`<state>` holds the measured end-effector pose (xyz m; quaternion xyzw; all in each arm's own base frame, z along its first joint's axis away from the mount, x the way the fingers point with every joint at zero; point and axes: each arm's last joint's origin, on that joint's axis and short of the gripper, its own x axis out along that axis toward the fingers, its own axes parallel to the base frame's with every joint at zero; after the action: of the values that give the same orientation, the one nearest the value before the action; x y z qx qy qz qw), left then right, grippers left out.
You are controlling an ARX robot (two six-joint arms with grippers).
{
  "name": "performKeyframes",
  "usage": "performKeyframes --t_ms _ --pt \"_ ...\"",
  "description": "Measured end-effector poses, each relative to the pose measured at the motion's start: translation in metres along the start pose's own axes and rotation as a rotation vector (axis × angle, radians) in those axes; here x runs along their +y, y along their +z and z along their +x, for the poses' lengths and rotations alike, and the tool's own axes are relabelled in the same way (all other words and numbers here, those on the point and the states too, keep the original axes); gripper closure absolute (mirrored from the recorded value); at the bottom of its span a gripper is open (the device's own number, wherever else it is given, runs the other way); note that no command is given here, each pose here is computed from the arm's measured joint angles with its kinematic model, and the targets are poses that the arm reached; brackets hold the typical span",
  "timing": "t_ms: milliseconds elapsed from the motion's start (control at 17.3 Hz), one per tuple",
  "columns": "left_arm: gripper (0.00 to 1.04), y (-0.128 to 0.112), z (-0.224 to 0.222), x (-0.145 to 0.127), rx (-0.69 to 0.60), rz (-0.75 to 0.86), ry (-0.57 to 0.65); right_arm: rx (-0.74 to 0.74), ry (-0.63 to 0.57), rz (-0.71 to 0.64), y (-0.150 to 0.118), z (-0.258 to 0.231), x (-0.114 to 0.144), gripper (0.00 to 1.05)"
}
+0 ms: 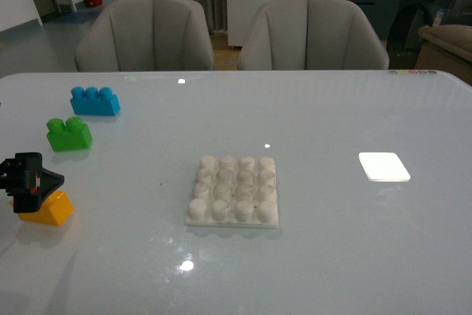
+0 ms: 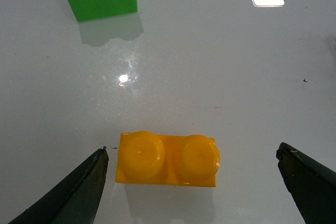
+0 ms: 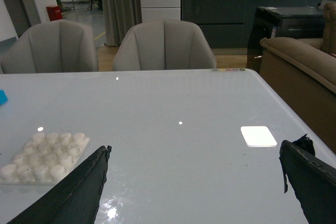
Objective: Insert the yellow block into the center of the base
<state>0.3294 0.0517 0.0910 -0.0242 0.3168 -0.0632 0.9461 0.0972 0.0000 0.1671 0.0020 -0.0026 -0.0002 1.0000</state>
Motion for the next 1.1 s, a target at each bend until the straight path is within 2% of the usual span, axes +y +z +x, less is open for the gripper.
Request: performKeyframes --t_ms 346,924,1097 --pt "0.07 -0.011 0.008 0.002 0.04 -0.005 0.001 0.0 0.0 0.0 0.0 0.0 0.0 0.06" --pt "0.07 -0.014 0.018 0.007 0.026 0.009 0.037 0.0 0.0 0.0 0.0 0.0 0.0 0.06" --pt "0.38 -0.014 0.019 0.007 0.021 0.02 0.047 0.0 0.0 0.0 0.0 0.0 0.0 0.06"
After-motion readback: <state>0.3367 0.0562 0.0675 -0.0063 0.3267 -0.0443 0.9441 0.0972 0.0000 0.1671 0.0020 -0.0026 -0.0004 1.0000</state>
